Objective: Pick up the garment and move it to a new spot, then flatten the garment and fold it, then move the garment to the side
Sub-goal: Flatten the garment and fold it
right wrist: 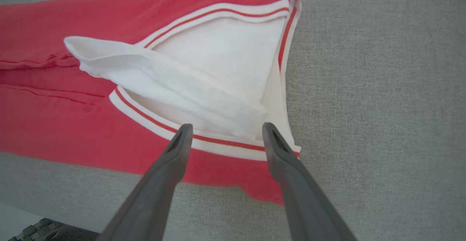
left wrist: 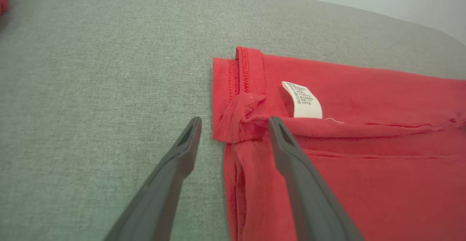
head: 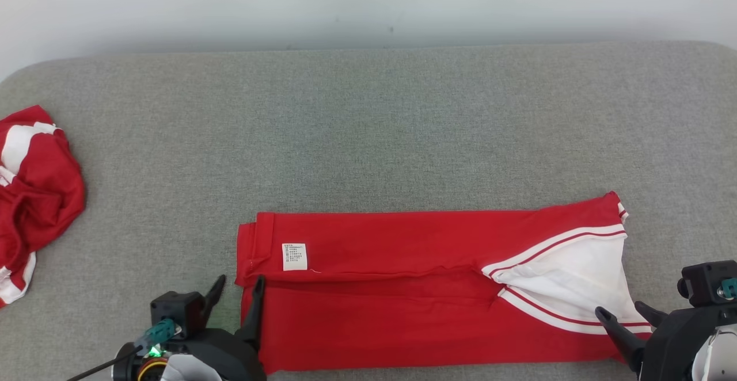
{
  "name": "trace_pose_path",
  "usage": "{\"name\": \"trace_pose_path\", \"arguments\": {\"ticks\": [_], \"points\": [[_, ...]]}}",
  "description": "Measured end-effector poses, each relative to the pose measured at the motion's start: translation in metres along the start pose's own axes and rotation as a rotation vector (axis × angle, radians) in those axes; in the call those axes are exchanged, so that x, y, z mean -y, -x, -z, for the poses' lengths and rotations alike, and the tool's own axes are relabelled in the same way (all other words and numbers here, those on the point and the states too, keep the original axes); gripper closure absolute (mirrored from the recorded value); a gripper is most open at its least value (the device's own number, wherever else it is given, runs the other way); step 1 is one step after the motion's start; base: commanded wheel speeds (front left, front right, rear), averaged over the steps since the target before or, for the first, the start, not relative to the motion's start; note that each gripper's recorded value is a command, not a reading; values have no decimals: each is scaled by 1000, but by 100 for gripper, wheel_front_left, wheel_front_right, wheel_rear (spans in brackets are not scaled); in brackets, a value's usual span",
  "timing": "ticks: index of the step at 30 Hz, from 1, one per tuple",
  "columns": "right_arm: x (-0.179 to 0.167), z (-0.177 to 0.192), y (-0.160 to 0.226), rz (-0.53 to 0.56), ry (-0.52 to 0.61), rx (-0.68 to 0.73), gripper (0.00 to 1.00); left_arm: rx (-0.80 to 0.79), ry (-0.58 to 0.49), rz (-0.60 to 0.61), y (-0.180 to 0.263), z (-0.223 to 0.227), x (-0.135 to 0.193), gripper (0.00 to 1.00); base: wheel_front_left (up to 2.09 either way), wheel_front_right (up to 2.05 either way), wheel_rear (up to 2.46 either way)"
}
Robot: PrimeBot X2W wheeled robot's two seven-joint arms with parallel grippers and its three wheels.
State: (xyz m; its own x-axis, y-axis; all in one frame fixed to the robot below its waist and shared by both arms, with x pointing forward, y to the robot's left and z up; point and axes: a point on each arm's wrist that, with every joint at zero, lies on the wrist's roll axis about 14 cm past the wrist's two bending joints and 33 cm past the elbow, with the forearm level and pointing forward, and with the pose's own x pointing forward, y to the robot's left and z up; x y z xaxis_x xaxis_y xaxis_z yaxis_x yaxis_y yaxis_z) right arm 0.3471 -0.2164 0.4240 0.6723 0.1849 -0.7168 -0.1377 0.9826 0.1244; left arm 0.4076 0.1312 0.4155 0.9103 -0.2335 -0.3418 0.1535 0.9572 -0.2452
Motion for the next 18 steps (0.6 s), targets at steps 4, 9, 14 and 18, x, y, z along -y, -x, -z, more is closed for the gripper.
{"name": "trace_pose_path", "arguments": {"ticks": [4,9,14,18], "points": [[-4,-4,-1,-8,-32,37,0,75,9,-17,3,-14,-3,0,0,0,0],[4,-16,5,16,-48,95,0,279,-10,17,13,-67,8,0,0,0,0],[4,-31,15,18,-106,168,0,394,-3,-25,53,-72,5,0,0,0,0],[4,-34,13,19,-153,186,0,435,-2,-61,73,-71,-2,0,0,0,0]]}}
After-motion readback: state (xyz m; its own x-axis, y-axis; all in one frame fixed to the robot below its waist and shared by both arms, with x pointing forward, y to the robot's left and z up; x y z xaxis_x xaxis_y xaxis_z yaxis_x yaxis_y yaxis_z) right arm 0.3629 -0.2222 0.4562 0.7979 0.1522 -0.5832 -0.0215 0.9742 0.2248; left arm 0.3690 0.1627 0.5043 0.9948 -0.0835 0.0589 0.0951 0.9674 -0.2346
